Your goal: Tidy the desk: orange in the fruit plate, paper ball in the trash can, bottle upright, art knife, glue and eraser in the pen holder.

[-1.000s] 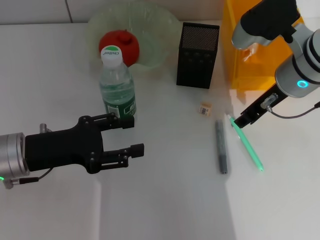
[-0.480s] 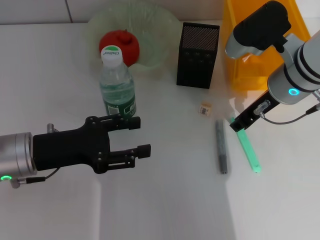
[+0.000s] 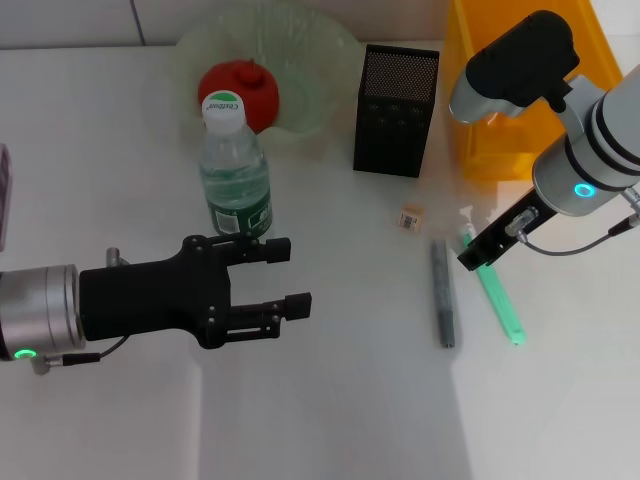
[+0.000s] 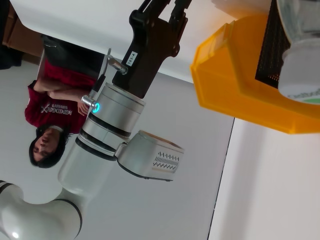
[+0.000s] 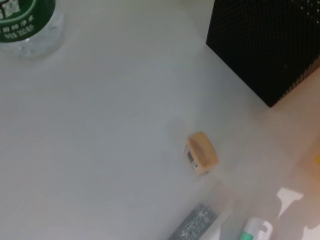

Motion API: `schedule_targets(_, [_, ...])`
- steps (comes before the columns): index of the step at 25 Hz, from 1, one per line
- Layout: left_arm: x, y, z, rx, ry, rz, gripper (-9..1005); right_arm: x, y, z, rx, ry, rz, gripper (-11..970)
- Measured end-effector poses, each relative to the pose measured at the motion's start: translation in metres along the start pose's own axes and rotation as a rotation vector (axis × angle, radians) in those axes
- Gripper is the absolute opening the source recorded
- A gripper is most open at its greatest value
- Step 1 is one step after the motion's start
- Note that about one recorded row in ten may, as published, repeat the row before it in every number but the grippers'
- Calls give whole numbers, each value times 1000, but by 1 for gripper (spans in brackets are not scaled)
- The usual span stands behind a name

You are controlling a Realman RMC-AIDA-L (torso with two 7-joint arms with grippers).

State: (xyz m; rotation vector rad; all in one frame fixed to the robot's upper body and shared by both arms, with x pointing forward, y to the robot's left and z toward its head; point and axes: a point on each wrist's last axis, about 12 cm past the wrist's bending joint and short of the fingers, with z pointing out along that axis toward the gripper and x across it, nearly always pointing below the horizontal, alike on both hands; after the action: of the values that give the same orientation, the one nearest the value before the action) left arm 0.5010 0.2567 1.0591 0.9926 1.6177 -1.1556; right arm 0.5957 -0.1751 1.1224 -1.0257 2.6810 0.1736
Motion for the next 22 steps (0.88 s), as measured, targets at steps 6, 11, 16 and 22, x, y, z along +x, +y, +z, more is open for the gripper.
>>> schedule_targets(6, [-2, 2, 2, 0, 2, 8, 728, 1, -1, 2, 2, -2, 4, 366])
schedule_targets(11, [-2, 3, 3, -3, 4, 6, 728, 1, -1, 4, 4, -8, 6, 348])
schedule_targets(16, [-2, 3, 3, -8, 7, 5, 728, 1, -1, 4, 0, -11, 8, 229])
schedule_targets(22, [-1, 4, 4, -14, 9, 6, 728, -1, -2, -3, 0, -38, 10, 157])
